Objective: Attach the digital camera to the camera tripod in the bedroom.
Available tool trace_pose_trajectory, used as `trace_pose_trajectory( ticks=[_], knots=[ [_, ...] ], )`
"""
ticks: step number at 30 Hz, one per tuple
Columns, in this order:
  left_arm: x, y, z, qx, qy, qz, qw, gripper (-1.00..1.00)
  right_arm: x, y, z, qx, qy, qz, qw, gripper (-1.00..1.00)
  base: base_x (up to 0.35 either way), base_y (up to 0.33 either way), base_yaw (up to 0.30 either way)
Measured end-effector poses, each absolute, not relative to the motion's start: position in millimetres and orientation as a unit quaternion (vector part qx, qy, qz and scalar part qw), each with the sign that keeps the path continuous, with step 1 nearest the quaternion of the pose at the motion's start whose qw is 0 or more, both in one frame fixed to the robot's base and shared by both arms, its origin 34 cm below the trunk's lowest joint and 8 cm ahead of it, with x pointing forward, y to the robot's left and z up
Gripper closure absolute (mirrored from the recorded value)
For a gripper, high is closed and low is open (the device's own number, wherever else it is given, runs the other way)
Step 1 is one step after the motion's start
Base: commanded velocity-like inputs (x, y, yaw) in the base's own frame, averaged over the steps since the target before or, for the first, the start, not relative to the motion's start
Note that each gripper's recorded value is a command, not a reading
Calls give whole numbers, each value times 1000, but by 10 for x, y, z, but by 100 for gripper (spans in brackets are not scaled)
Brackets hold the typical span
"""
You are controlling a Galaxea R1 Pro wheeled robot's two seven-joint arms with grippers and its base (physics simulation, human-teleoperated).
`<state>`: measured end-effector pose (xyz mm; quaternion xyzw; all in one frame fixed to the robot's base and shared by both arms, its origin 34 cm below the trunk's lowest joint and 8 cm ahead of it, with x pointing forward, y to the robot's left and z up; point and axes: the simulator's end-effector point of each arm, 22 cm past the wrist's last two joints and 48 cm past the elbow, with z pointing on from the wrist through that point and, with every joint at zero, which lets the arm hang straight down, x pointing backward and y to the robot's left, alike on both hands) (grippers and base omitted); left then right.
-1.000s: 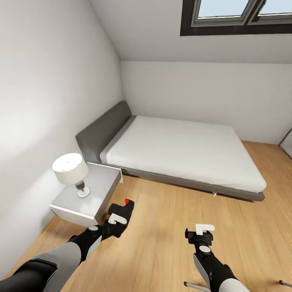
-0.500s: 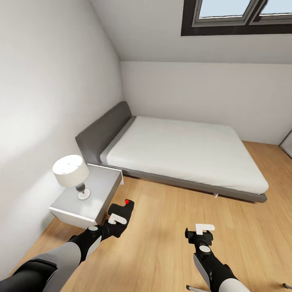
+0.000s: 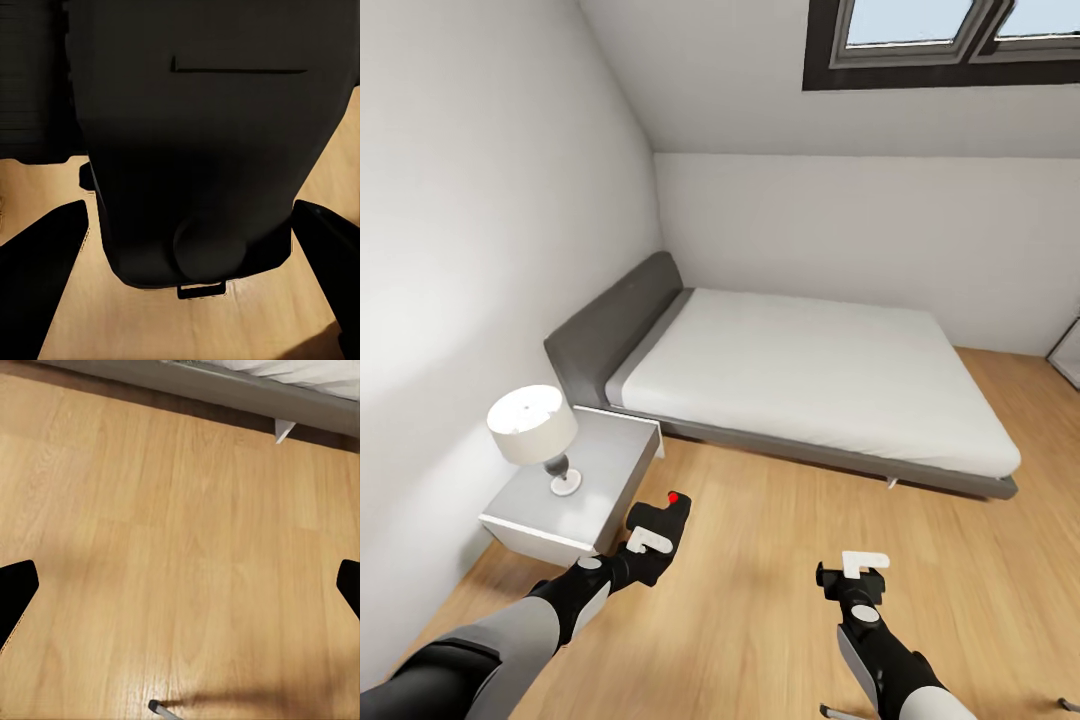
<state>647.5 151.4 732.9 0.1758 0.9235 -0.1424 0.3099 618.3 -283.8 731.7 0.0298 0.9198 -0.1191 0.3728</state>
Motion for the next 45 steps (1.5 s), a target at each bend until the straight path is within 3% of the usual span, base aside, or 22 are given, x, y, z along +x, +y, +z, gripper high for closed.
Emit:
trace_pose_trajectory(
  ticks=[20,31,45],
  knots=[
    [6471,1504,7330,177,923,-145,309,100,6202,-2844,7331,33,919,-119,375,-100,30,35,-27],
    [6473,1467,7359,180,921,-148,311,100,6218,-2844,7361,34,918,-118,378,-100,33,270,-216],
    [6489,1459,7398,182,920,-147,314,100,6234,-2847,7398,35,916,-118,381,-100,193,261,-234]
  ],
)
